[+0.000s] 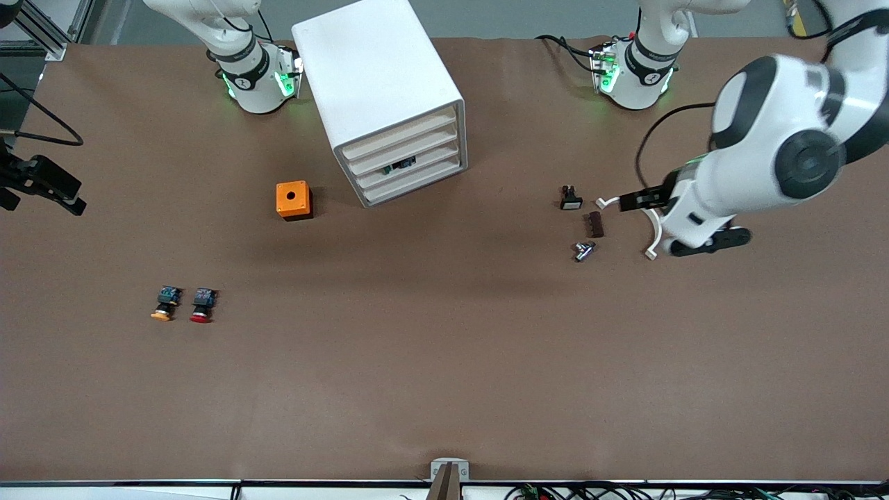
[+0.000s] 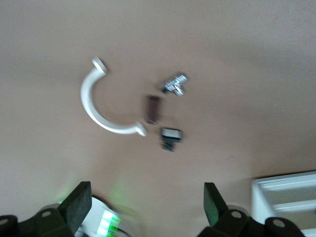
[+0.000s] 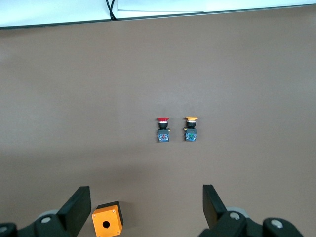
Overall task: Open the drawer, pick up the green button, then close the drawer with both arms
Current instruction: 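Move the left gripper toward the white cabinet's drawer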
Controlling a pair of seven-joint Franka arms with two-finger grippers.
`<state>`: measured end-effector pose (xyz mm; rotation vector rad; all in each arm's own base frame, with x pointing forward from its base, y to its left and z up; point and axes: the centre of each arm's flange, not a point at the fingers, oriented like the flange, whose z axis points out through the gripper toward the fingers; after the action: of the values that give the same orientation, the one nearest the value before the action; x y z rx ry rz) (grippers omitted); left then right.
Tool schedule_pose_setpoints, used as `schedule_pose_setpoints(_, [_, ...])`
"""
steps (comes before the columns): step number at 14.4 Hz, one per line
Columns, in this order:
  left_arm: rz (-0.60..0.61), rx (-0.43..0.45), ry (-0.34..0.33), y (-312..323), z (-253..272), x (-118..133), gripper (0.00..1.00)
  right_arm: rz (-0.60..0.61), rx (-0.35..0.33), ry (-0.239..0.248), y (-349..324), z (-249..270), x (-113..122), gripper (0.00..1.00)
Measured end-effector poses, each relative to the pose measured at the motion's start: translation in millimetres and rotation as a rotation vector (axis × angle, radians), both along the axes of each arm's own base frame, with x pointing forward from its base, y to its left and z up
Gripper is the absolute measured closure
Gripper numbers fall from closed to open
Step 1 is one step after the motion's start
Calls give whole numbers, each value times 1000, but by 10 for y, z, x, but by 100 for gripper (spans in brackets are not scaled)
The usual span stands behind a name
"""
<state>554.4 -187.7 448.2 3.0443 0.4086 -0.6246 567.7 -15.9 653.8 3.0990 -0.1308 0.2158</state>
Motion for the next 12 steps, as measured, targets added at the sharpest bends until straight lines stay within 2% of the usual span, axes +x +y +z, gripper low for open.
schedule_pose_setpoints(5, [411, -10, 248, -709, -572, -1, 0, 0, 0, 7, 0, -26, -1, 0])
schedule_pose_setpoints(9, [617, 59, 468, -1204, -1119, -87, 0, 0, 0, 17, 0, -70, -2, 0])
schedule_pose_setpoints(12, [777, 146, 629, -1453, -1543, -107, 0, 0, 15, 23, 13, -88, -4, 0])
